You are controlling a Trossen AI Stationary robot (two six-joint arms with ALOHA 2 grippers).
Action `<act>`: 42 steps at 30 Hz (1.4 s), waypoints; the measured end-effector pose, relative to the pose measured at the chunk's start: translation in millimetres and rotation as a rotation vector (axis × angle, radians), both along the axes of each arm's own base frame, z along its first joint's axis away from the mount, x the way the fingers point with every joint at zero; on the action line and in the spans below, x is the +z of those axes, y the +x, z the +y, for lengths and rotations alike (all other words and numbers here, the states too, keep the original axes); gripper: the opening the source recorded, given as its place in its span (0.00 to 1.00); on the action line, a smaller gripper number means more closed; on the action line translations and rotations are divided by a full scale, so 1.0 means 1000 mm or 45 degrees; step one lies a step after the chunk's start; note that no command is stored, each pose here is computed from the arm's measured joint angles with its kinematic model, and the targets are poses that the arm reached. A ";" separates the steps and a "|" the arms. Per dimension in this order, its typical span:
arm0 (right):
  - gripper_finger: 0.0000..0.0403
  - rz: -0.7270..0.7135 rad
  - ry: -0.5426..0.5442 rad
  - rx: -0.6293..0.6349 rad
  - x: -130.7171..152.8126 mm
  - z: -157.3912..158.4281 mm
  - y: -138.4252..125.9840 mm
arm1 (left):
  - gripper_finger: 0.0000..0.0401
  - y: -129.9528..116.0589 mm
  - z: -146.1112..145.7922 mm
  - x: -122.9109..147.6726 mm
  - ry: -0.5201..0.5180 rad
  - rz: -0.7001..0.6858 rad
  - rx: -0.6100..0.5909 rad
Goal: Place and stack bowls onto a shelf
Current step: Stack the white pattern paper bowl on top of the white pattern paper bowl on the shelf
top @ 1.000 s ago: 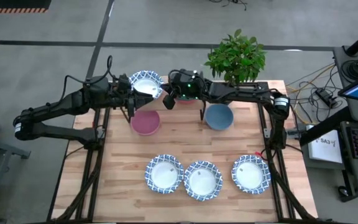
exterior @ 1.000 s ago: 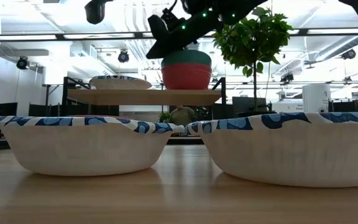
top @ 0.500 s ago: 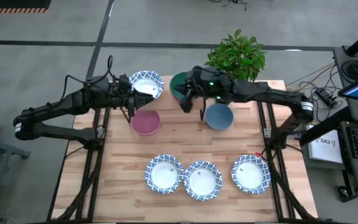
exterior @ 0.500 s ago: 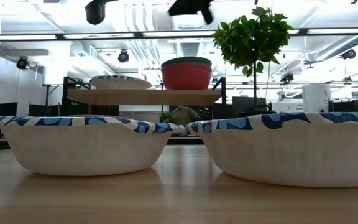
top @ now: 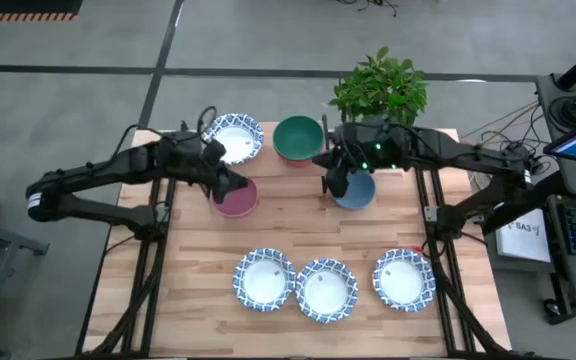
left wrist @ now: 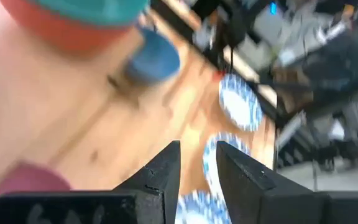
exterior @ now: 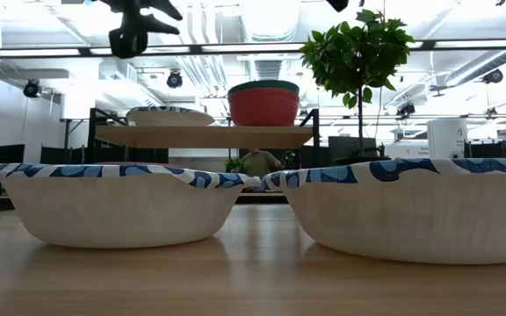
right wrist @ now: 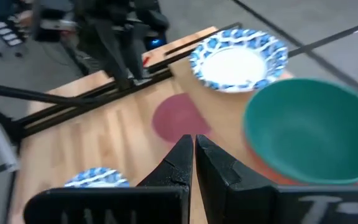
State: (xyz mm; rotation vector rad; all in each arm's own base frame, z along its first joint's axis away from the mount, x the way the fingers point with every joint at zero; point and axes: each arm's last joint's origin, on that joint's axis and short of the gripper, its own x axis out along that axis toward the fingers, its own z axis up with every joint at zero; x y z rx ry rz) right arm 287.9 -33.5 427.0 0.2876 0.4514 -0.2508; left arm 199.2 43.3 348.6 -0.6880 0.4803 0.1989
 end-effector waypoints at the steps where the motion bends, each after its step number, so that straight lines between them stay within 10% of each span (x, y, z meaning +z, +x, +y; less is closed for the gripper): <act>1: 0.02 0.004 0.016 0.015 -0.001 0.005 0.000 | 0.21 0.002 -0.002 -0.003 -0.017 0.026 -0.033; 23: 0.02 0.187 0.366 -0.096 -0.048 0.108 -0.005 | 0.21 0.021 -0.096 -0.046 -0.378 0.546 -0.346; 42: 0.02 0.288 0.169 0.052 -0.093 0.187 -0.042 | 0.35 0.035 -0.156 -0.092 -0.623 0.893 0.132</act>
